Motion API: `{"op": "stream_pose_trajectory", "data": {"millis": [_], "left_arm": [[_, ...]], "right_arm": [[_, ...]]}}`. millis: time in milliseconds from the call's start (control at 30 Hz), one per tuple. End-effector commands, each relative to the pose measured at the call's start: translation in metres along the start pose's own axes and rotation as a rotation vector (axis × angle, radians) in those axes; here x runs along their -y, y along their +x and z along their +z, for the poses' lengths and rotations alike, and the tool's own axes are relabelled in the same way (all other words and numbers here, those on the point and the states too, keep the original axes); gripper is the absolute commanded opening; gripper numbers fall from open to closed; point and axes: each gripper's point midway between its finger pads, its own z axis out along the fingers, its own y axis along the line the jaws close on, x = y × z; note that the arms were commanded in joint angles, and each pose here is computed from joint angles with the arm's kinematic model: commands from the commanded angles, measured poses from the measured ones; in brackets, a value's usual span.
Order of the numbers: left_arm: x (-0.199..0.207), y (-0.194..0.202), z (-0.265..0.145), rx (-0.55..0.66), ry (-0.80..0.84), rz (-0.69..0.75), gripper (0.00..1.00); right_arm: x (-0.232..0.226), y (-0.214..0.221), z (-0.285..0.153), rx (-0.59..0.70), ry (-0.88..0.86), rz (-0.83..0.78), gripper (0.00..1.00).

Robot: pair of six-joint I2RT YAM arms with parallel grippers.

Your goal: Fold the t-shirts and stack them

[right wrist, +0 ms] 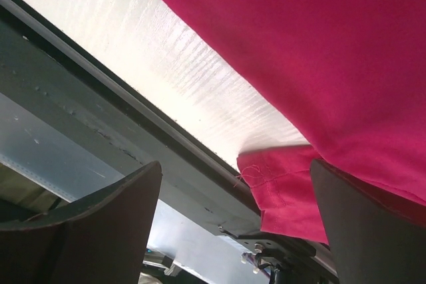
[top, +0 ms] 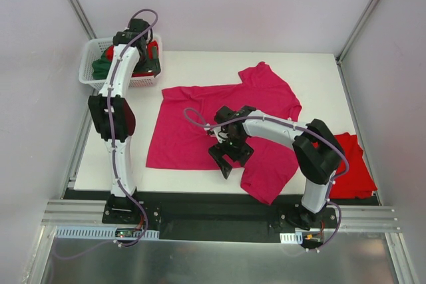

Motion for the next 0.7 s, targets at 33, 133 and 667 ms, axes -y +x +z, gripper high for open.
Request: {"op": "stream_pose_trajectory", "data": {"millis": [33, 133, 667], "left_arm": [[0.028, 0.008, -0.004, -0.038, 0.118, 0.138, 0.99], [0.042, 0.01, 0.003, -0.052, 0.189, 0.155, 0.99], [0.058, -0.023, 0.018, 0.047, 0.268, 0.121, 0.99]], "right_arm": [[-0.006, 0.005, -0.005, -0.007, -0.021, -0.009, 0.96], [-0.005, 0.008, -0.004, -0.019, -0.02, -0.008, 0.96], [-0.004, 0.029, -0.002, -0.068, -0.025, -0.003, 0.96]]}}
